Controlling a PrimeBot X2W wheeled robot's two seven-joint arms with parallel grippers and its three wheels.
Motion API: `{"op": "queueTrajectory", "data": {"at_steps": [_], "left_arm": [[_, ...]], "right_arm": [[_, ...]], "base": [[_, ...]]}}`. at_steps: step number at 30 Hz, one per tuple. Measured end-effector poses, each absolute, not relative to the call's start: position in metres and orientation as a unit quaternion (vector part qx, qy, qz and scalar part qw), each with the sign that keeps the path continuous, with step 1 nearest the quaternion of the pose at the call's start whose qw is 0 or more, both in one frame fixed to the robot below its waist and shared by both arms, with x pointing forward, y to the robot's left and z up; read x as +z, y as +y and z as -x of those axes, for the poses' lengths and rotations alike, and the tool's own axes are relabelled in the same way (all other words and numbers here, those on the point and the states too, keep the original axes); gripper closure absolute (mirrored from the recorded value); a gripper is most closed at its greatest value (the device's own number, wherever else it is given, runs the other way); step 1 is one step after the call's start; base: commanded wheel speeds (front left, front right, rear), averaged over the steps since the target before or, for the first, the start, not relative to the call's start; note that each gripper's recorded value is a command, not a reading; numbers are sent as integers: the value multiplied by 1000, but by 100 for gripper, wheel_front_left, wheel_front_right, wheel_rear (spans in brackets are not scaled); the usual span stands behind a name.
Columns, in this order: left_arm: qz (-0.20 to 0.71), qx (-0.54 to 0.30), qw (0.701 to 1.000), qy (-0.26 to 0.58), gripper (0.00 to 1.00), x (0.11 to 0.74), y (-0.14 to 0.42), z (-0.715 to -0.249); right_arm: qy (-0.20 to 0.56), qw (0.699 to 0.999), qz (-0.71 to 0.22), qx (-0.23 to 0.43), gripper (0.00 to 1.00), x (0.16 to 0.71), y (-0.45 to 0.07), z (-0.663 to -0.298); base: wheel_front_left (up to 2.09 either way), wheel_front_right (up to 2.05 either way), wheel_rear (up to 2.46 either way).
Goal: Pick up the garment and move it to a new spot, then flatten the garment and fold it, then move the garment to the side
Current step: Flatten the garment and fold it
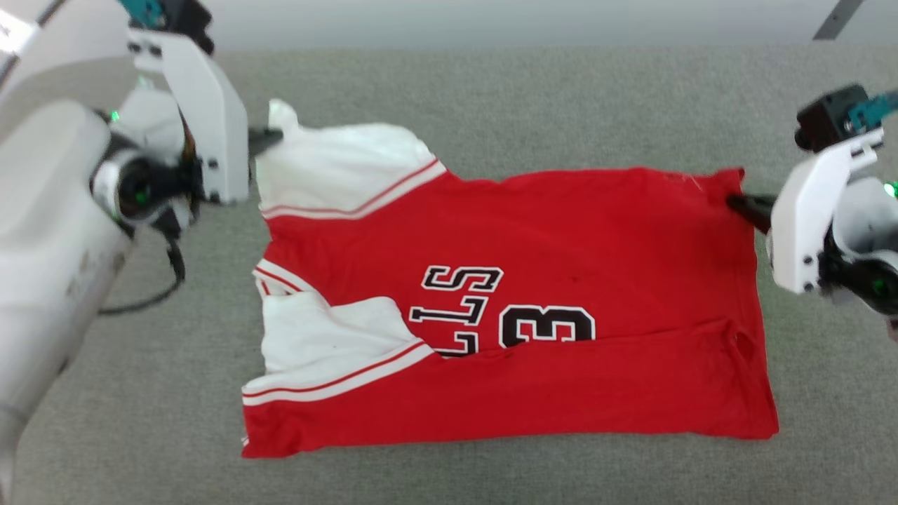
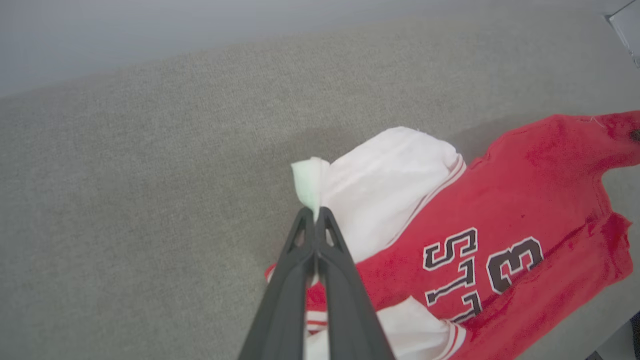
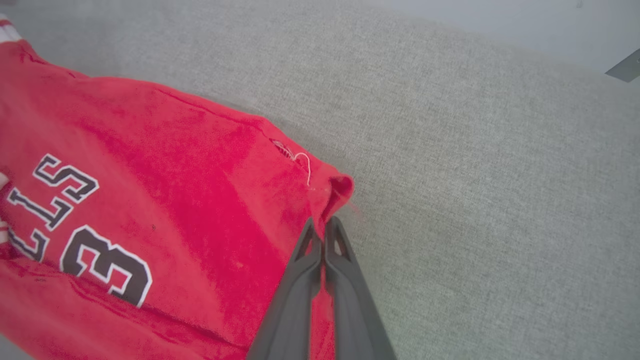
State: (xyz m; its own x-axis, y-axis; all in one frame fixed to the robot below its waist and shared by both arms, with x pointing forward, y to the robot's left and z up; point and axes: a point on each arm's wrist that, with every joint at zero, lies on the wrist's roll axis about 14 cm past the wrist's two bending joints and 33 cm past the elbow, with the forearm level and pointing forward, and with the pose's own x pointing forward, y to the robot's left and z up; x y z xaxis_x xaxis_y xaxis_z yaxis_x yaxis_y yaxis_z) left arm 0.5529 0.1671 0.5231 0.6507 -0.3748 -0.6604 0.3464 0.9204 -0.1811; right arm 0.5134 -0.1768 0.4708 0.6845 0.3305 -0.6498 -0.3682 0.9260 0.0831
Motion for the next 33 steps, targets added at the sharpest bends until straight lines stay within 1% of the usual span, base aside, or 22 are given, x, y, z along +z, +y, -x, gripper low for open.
{"op": "queueTrajectory", "data": {"at_steps": [3,9,14,18,23,31,32,33], "left_arm": [[12,-204,902,381,100,521,169,-530],[13,-212,881,423,100,507,168,-472],[18,-210,864,457,100,493,167,-432],[24,-211,844,493,100,473,162,-407],[28,-207,824,526,100,449,161,-390],[44,-189,810,554,100,421,163,-389],[45,-185,811,553,83,419,164,-391],[46,-179,812,553,71,418,166,-392]], "right_arm": [[359,911,36,201,100,471,-179,-498],[404,886,28,225,100,456,-181,-458],[436,870,15,228,100,440,-187,-434],[467,855,6,223,100,421,-192,-415],[492,843,-3,219,100,404,-192,-402],[502,839,-14,212,100,390,-187,-402],[502,839,-16,211,100,390,-186,-403],[500,840,-14,211,82,391,-186,-404]], "base": [[0,0,0],[0,0,0],[0,0,0],[0,0,0],[0,0,0],[0,0,0],[0,0,0],[0,0,0]]}}
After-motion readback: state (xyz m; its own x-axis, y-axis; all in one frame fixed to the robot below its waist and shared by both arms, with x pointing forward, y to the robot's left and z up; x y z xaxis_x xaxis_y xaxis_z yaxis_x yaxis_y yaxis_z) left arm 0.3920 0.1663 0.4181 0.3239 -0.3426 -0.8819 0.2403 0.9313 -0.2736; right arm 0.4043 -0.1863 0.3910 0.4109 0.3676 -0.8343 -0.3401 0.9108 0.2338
